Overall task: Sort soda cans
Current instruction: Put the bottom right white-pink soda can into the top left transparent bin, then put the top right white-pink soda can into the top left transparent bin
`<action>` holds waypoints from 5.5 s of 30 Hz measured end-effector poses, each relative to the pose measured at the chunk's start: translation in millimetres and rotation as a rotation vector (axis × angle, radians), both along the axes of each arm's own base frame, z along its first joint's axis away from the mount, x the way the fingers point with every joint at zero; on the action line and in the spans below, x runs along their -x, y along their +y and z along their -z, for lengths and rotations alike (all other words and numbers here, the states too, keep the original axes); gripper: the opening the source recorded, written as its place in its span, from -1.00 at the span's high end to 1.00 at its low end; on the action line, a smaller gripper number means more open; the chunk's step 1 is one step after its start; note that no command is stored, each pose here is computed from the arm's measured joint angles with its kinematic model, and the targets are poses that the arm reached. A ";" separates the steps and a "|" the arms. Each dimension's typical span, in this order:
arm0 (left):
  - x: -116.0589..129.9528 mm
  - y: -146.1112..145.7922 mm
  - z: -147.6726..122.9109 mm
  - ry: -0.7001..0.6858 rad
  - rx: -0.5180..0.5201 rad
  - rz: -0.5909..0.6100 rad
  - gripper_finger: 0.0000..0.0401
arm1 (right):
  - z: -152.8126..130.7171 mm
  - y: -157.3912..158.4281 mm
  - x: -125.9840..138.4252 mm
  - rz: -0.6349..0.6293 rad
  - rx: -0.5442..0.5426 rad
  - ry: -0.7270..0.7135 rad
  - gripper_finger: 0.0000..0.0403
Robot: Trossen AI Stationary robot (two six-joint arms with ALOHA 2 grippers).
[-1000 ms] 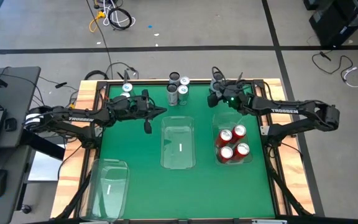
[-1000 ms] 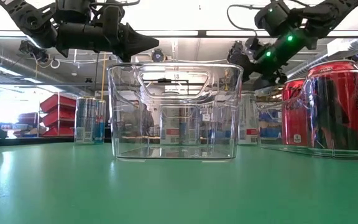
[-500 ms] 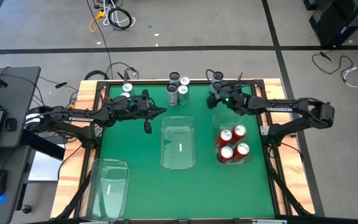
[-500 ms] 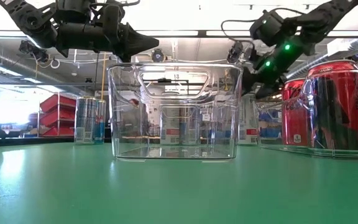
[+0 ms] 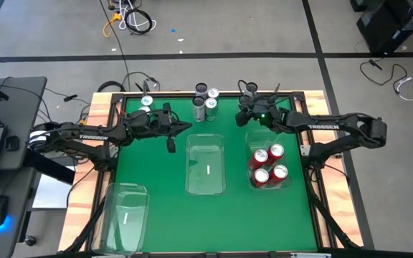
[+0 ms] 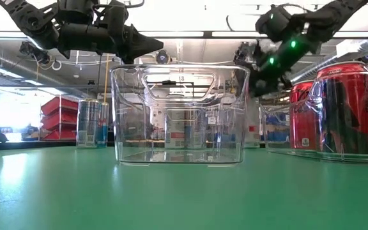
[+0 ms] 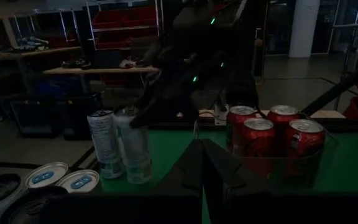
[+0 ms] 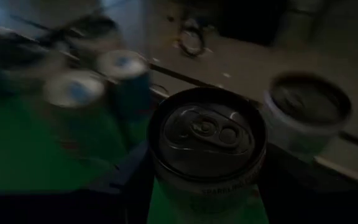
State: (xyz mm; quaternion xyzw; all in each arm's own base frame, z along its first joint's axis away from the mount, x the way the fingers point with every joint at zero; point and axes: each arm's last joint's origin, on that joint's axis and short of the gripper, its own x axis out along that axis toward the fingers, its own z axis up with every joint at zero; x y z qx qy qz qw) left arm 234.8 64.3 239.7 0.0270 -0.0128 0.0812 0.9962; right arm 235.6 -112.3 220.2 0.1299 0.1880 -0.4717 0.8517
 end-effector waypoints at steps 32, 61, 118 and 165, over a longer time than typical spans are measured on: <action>0.5 1.9 -3.1 -0.037 0.025 -0.068 0.99 | -44.4 213.5 -76.6 -0.728 -0.141 -0.028 -0.10; 0.4 1.9 -1.5 -0.023 0.039 -0.066 0.99 | 8.3 209.8 -91.3 -0.702 -0.219 0.140 -0.71; 0.4 1.9 4.6 0.032 0.092 -0.066 0.92 | 9.4 -90.6 31.9 -0.007 0.005 0.110 -0.97; 0.7 3.1 5.7 0.040 0.101 -0.108 0.92 | -63.1 127.1 -76.8 -0.603 -0.009 0.014 -0.17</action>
